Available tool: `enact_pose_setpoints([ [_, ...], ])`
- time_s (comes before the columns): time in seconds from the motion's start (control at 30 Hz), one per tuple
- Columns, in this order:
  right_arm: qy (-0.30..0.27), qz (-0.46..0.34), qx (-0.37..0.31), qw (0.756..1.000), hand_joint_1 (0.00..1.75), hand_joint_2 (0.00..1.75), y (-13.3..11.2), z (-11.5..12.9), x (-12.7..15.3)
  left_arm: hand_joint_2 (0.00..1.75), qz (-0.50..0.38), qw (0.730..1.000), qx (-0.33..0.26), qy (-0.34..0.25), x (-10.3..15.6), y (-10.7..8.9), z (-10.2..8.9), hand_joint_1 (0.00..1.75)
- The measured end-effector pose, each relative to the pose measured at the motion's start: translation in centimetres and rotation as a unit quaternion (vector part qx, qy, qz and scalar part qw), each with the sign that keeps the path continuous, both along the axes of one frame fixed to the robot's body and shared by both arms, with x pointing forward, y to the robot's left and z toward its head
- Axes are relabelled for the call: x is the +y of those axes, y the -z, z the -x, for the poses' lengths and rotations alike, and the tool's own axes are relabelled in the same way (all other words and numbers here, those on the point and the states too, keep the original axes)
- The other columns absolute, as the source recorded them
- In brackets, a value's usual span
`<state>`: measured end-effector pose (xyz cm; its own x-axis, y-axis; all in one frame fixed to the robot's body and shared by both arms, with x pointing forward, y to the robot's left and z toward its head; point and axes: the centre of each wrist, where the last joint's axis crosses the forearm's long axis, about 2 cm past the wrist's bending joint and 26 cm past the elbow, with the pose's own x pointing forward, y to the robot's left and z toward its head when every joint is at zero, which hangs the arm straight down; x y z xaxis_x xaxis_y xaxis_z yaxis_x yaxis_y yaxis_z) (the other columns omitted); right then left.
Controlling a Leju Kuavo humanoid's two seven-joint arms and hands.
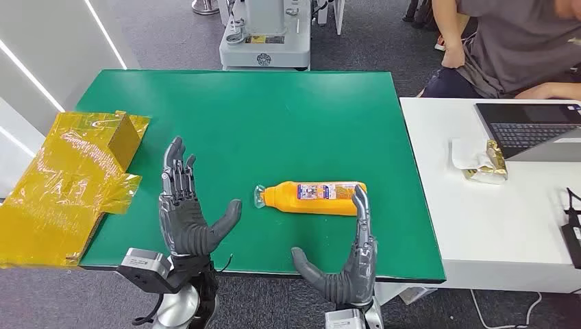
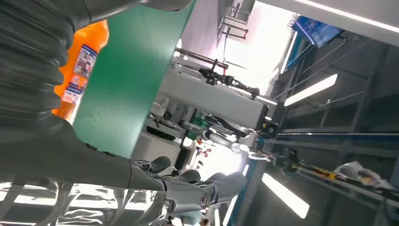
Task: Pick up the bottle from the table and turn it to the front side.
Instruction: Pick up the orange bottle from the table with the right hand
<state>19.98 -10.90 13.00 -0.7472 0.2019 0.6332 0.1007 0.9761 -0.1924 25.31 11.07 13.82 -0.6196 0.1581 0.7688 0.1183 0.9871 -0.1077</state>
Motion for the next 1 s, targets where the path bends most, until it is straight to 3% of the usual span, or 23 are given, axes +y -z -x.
enact_pose_setpoints([
  [0.2, 0.053, 0.112, -0.032, 0.992, 0.00, 1.75, -0.6, -1.0, -1.3, 1.75, 0.001, 1.000, -0.003, 0.020, -0.1, -0.1, 0.0, 0.00],
  [0.37, 0.068, 0.188, -0.011, 0.980, 0.00, 1.75, -0.5, -2.7, -3.5, 1.75, 0.000, 1.000, -0.004, 0.021, -0.1, -0.1, 0.0, 0.00],
  [0.53, 0.030, 0.286, 0.030, 0.957, 0.00, 1.75, 0.1, -7.3, -8.3, 1.75, 0.004, 1.000, -0.009, 0.014, 0.1, -0.4, -0.1, 0.00],
  [0.77, 0.040, 0.379, 0.045, 0.924, 0.00, 1.75, -0.3, -11.8, -14.6, 1.75, 0.010, 1.000, -0.014, 0.010, 0.3, -0.7, -0.1, 0.00],
  [1.0, 0.001, 0.470, 0.097, 0.877, 0.00, 1.75, -5.5, -18.9, -21.7, 1.75, 0.014, 1.000, -0.012, 0.015, 0.3, -0.7, -0.1, 0.00],
])
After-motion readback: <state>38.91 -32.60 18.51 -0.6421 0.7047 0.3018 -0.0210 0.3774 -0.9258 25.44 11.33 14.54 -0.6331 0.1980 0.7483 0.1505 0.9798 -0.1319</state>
